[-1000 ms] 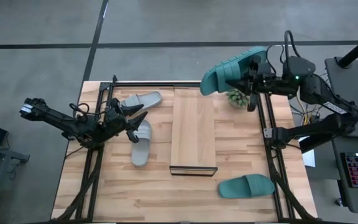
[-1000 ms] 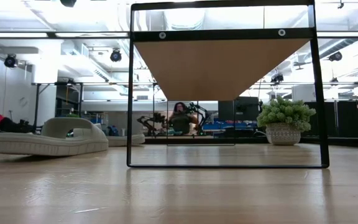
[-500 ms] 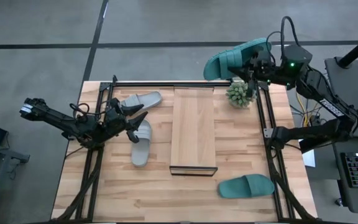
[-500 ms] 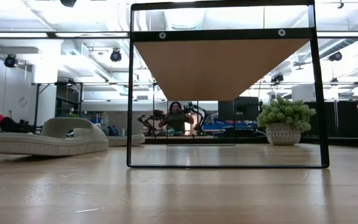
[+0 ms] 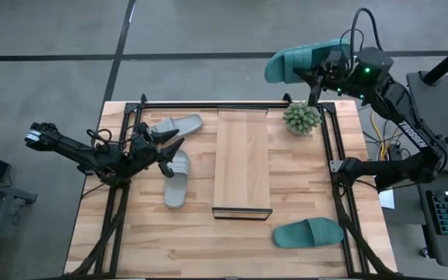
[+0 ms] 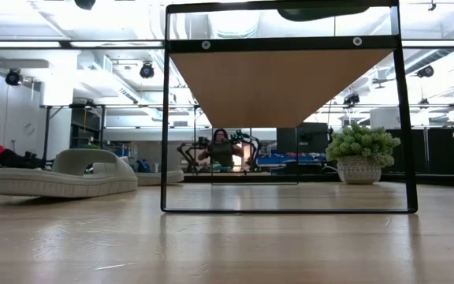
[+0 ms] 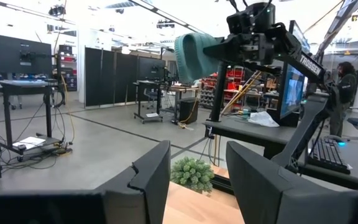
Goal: Pick and place slides into the shelf
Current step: Put the top green slide on the shelf
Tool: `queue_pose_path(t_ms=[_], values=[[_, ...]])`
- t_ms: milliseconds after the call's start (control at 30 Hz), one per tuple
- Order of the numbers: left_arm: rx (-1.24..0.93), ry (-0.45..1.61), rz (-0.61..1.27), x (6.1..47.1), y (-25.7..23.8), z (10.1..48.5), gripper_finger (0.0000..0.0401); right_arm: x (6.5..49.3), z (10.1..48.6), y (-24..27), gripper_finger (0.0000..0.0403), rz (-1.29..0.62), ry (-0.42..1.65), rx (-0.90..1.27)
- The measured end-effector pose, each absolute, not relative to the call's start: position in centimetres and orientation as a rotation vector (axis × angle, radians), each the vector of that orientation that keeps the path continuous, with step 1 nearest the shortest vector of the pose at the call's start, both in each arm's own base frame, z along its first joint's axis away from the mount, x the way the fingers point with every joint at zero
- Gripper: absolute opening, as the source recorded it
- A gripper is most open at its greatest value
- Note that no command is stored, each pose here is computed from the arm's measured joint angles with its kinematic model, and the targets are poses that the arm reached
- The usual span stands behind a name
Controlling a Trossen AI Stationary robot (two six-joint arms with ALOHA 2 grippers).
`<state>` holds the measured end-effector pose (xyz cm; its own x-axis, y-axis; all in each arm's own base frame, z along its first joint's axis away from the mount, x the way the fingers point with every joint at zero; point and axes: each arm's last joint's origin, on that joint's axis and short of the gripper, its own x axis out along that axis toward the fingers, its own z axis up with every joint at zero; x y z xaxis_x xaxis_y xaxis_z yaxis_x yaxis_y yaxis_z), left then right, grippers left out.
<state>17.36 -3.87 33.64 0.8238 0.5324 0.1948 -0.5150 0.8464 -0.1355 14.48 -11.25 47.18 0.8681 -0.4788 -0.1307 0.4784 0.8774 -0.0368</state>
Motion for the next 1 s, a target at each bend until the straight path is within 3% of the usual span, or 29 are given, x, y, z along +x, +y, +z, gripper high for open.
queue_pose_path(t_ms=[633,1000], values=[[-0.078,-0.219,0.615,17.3,-3.7,33.6,0.0141,12.2,47.0,-13.8,0.0011,-0.692,0.130,0.052],[-0.082,-0.215,0.637,17.2,-3.7,33.6,0.0141,12.2,46.4,-13.7,0.0011,-0.676,0.087,0.337]])
